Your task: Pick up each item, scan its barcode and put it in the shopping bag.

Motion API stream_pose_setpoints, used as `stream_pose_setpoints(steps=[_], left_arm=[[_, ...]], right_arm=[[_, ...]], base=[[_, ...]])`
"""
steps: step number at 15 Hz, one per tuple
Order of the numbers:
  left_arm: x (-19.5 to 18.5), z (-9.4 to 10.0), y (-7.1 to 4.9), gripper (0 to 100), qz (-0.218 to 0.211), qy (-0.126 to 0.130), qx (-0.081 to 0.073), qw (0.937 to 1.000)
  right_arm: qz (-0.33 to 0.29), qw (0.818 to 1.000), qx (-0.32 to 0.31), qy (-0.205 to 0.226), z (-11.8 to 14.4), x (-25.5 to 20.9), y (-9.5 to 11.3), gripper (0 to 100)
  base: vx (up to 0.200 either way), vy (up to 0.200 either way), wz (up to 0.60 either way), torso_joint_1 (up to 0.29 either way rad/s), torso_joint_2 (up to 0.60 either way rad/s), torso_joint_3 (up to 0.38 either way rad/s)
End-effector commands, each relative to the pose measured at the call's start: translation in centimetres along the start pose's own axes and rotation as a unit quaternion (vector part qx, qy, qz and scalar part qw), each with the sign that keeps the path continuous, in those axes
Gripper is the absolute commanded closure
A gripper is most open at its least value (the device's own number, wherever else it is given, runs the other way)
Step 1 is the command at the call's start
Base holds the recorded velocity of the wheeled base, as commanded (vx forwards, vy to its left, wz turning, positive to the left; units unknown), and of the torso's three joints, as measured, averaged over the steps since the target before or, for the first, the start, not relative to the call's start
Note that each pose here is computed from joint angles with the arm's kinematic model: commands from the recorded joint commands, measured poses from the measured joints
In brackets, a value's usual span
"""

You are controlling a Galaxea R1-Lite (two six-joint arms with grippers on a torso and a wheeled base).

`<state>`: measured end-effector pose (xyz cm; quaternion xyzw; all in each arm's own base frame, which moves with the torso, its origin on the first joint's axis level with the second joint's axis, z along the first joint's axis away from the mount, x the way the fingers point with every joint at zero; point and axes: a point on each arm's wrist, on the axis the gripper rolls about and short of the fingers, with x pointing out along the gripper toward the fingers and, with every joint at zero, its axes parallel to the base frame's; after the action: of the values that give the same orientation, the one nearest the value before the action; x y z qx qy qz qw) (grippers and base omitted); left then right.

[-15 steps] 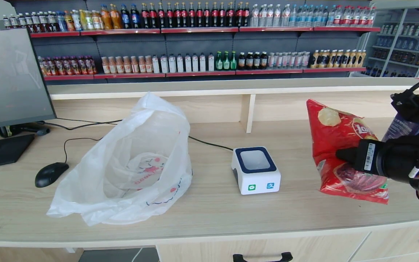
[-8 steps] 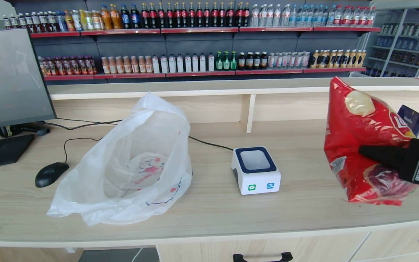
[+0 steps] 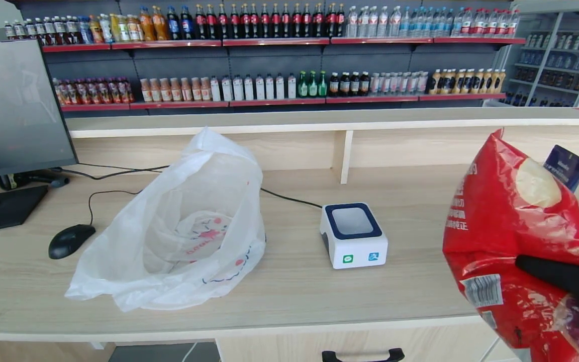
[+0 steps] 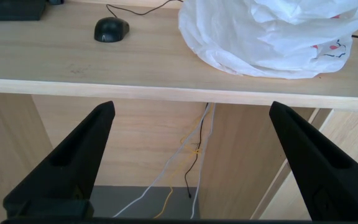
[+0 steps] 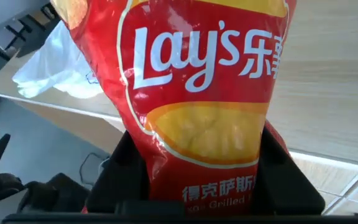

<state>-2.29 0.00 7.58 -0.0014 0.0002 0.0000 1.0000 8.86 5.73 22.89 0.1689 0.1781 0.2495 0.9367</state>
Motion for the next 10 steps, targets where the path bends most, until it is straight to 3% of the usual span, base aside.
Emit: stream_pose_setpoints(steps=[1,6,10], left_arm=[[0.0,0.0,0.0,0,0.000,0.000,0.000,1.0000],[0.0,0.0,0.0,0,0.000,0.000,0.000,1.0000],[0.0,0.0,0.0,0,0.000,0.000,0.000,1.0000]], right_arm=[[0.047,0.999,0.004,0.001,-2.1,-1.8,-0.7,100],[0.154,0.988,0.015,0.028,-3.3,-1.6,-0.5,100],[0.188,0.974,0.111,0.065,-3.2,-0.3,0.5,100]], base=[[0.000,0.000,0.00,0.000,0.00,0.000],[0.000,0.000,0.00,0.000,0.00,0.000],[0.000,0.000,0.00,0.000,0.00,0.000]])
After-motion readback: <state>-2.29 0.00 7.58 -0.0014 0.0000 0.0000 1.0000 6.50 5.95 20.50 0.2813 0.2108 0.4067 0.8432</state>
